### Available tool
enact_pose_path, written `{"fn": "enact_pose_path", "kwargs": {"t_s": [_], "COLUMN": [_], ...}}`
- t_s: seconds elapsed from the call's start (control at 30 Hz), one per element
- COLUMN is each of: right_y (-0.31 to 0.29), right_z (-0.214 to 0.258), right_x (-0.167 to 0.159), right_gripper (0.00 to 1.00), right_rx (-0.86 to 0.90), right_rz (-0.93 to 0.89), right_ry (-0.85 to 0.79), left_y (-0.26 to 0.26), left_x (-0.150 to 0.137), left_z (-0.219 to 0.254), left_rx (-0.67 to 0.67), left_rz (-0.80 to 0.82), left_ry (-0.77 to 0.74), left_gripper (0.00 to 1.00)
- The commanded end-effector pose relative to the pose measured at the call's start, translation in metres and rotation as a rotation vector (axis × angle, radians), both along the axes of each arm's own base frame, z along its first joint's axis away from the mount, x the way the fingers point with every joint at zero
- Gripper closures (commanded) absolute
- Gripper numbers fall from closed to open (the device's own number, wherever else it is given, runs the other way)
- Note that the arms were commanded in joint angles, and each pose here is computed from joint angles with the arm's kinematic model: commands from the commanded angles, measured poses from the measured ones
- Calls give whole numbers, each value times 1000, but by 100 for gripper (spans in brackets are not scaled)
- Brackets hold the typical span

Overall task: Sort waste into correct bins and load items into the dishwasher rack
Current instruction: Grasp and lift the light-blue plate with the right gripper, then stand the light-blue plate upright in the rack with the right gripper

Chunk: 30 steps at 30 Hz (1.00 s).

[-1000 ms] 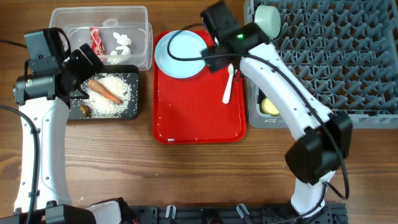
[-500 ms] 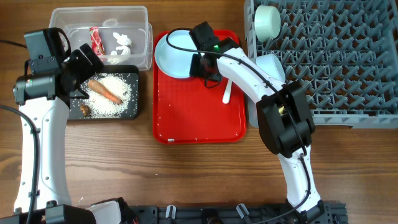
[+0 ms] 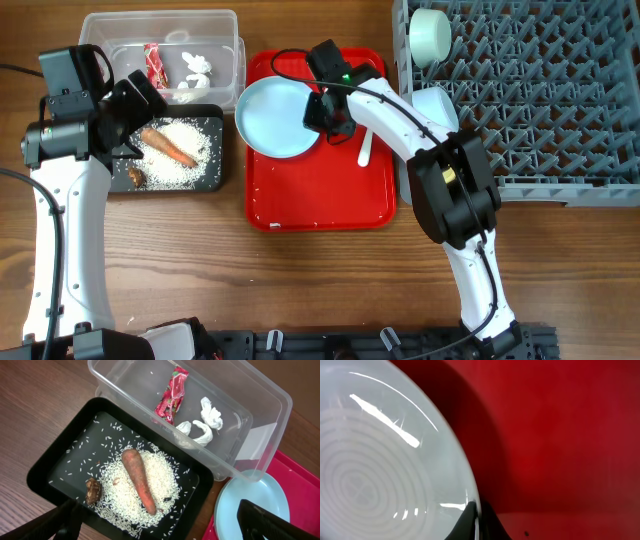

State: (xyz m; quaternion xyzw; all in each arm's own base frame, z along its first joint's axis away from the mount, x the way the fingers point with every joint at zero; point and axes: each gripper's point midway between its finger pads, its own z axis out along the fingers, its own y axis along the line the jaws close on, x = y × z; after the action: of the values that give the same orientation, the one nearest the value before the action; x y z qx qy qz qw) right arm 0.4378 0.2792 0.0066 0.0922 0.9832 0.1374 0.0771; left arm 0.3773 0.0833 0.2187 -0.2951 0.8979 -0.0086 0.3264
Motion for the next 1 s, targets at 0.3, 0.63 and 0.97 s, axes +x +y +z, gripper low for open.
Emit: {"fn": "enact_pose_path", "kwargs": {"t_s": [0.3, 0.63, 0.97], "right_y": [-147, -343, -348], "right_z": [284, 353, 265], "right_x": [47, 55, 138], "right_gripper": [96, 96, 96], "right_rx": [-487, -1213, -1442], "right_rz": [-14, -254, 452], "right_ry": [-751, -699, -486], "left_y": [4, 4, 4], "left_x": [1, 1, 1], "left_z": [2, 2, 2], "left_rx": [16, 16, 16], "left_rz": [2, 2, 2], "left_ry": [-3, -3, -3], "left_gripper": [0, 0, 0]}}
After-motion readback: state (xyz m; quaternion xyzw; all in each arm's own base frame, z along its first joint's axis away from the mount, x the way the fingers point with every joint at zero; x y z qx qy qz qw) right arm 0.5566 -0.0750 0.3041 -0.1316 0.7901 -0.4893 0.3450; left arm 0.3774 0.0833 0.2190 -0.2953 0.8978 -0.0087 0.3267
